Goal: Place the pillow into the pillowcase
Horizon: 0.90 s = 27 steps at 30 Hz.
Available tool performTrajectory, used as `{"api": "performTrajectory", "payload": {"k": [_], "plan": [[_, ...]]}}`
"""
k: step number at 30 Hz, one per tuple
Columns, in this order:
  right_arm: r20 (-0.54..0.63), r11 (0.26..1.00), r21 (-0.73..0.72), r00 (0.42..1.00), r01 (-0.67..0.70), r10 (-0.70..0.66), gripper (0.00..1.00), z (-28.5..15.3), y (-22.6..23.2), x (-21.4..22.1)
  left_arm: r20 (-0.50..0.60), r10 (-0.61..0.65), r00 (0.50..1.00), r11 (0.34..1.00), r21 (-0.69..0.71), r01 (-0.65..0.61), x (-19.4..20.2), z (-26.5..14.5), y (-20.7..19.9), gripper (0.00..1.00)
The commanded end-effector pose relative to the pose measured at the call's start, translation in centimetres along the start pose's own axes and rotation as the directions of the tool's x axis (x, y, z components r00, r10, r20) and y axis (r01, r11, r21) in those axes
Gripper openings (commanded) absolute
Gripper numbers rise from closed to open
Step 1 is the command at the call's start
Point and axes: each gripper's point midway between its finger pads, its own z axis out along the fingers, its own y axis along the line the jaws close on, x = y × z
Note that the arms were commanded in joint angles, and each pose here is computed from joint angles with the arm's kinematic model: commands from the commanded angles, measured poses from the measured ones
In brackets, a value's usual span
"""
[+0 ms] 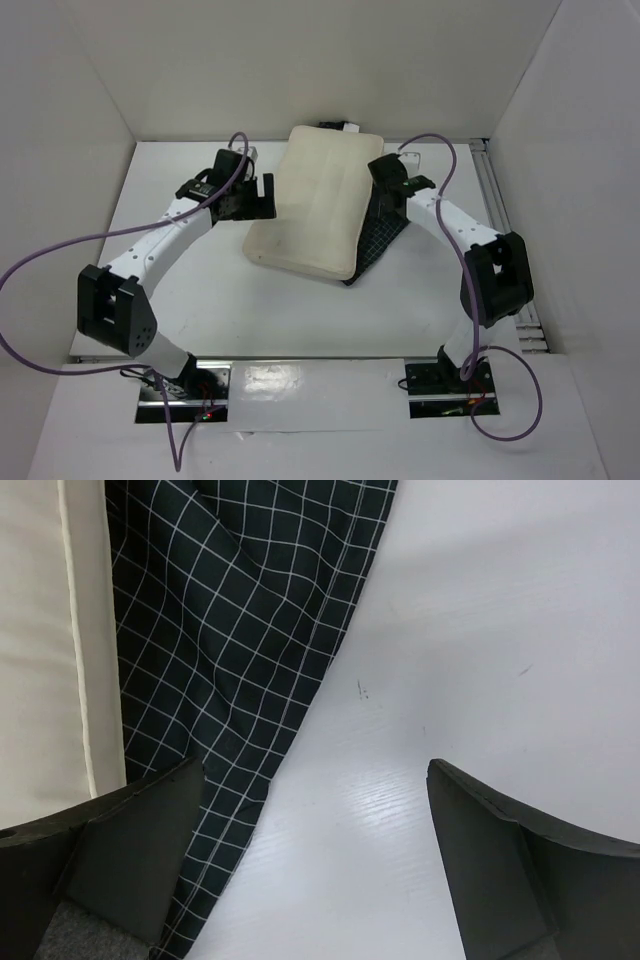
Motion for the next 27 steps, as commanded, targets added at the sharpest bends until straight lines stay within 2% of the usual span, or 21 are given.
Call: {"api": "performTrajectory", "payload": {"k": [1,13,16,20,23,27], "plan": [[0.051,0.998,-0.018,0.997,-0.058,0.059,1.0,-1.0,-0.2,-2.4,0.022,0.009,1.0,0.999,0.033,-0.01,-1.5,-0.3,-1.0,1.0],[0.052,0.992,-0.114,0.997,-0.052,0.058,1.0,-1.0,0.1,-1.3,-0.007,0.001,1.0,1.0,0.022,-0.001,-0.8,0.4,-0.8,1.0],[0.04,0.983,-0.158,0.994,-0.092,0.1,1.0,-0.5,-0.4,-1.3,-0.017,-0.007,1.0,1.0,0.028,0.008,-0.8,0.5,-1.0,1.0],[-0.04,0.967,-0.206,0.989,-0.148,0.143,1.0,2.6,-1.1,-0.4,-0.013,-0.017,1.0,0.999,0.041,0.017,-1.1,0.3,-1.3,1.0],[-0.046,0.966,-0.221,0.991,-0.133,0.125,1.0,3.9,-0.4,-0.7,-0.023,-0.016,1.0,1.0,0.014,0.017,-0.6,0.5,-0.7,1.0],[-0.12,0.96,-0.251,0.988,-0.12,0.092,1.0,6.9,1.4,0.9,-0.011,-0.017,1.0,1.0,0.007,0.017,-0.8,0.2,-0.6,1.0]]}}
